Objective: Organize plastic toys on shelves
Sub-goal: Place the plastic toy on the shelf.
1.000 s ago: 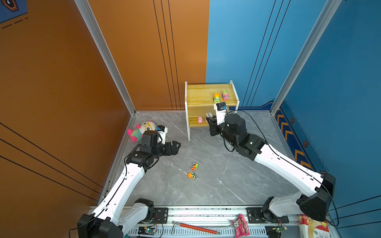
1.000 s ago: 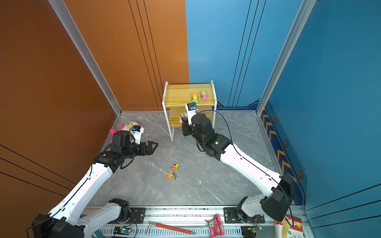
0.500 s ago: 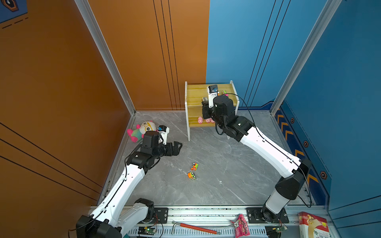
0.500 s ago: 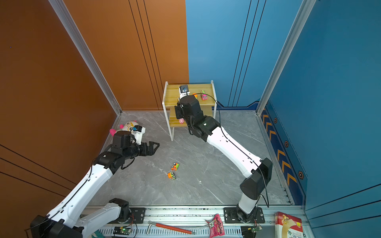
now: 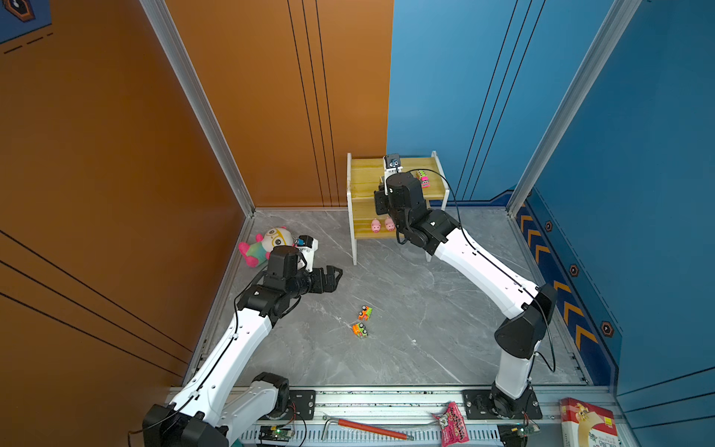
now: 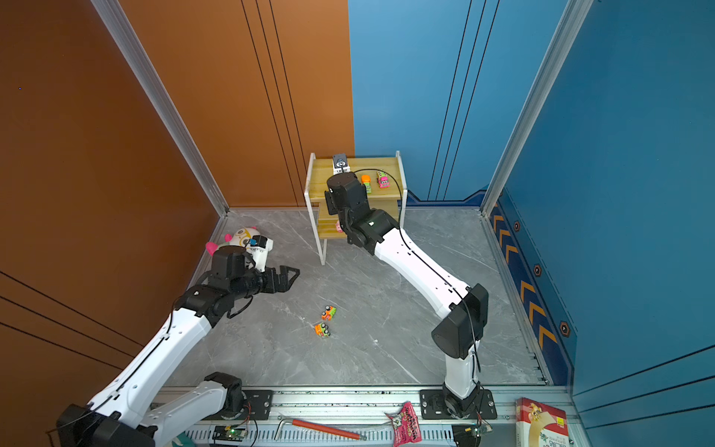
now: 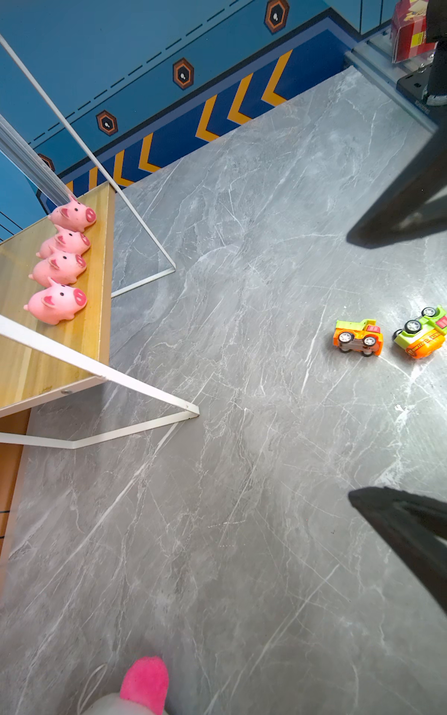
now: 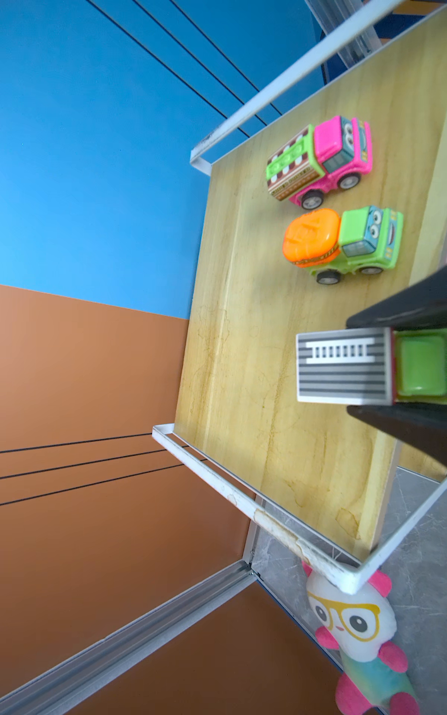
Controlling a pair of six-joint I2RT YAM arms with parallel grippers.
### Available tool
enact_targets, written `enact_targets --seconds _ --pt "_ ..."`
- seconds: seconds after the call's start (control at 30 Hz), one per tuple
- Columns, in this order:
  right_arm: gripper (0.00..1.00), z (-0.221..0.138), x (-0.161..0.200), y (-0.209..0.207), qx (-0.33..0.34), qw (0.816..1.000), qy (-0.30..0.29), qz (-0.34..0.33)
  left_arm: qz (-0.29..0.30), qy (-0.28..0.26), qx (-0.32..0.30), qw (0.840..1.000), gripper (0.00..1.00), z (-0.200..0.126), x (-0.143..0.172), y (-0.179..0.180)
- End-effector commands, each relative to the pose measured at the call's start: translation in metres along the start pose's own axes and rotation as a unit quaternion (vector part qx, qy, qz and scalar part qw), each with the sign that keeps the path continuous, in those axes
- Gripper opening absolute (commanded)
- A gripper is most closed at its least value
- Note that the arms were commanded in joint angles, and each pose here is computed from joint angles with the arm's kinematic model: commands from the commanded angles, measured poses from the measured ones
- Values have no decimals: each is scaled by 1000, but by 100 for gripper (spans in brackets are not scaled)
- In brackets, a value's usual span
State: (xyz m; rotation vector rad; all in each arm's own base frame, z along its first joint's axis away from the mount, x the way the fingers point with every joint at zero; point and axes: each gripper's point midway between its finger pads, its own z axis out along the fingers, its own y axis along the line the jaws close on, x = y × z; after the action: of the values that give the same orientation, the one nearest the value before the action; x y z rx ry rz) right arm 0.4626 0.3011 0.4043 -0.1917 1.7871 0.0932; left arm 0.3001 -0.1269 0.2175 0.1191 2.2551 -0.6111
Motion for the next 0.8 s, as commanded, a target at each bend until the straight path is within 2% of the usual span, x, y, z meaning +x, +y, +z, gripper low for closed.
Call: enact_targets --seconds 0.0,0.77 --pt "26 5 -2 -12 27 1000 4 -6 7 2 14 1000 97 -1 3 -6" --pt "27 24 6 -12 30 999 19 2 4 4 13 1000 96 0 4 -5"
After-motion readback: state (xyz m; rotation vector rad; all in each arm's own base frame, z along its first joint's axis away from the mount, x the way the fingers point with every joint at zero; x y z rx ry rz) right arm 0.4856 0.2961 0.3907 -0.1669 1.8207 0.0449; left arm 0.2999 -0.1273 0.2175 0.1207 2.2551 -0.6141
